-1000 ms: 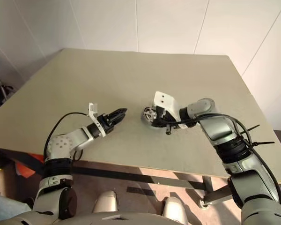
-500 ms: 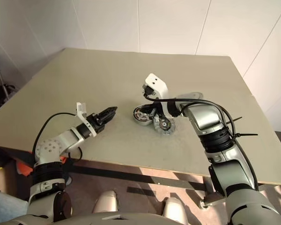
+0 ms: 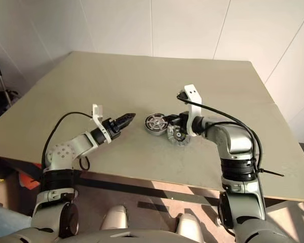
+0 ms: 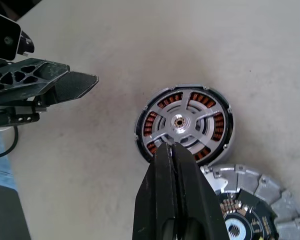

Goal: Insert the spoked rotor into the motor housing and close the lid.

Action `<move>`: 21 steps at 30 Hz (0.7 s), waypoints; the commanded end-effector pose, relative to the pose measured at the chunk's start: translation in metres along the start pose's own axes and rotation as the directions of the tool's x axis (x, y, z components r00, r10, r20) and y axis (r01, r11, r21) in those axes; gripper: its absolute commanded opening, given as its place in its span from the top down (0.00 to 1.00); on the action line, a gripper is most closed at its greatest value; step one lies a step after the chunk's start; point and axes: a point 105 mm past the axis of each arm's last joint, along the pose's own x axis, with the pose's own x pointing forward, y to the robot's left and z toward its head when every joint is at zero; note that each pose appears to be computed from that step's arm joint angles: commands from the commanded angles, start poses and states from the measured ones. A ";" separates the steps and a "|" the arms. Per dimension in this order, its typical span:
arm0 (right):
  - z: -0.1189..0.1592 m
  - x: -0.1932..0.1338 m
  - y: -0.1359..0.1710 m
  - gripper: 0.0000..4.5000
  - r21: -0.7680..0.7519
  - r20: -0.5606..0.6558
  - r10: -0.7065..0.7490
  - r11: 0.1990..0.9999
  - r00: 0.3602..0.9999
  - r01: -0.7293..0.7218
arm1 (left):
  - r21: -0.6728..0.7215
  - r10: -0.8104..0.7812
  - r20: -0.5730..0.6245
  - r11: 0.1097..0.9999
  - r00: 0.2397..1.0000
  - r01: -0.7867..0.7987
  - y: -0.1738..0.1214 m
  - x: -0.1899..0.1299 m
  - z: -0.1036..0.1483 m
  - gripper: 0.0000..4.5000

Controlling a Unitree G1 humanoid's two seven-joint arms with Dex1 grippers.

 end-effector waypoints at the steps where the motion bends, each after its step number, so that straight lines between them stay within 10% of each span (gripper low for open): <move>1: 0.015 -0.027 0.012 0.87 0.065 0.098 0.060 0.996 0.993 -0.066 | 0.185 -0.047 -0.015 0.982 0.999 0.049 -0.013 0.009 0.019 0.39; 5: -0.012 -0.037 -0.009 0.59 0.260 0.055 -0.034 0.966 0.998 0.018 | 0.406 -0.011 -0.071 0.913 0.997 0.039 -0.009 0.025 0.024 0.39; 21: -0.070 -0.051 -0.044 0.59 0.624 0.020 -0.169 0.772 0.985 0.120 | 0.536 0.015 -0.216 0.838 0.976 0.105 0.003 0.035 -0.009 0.39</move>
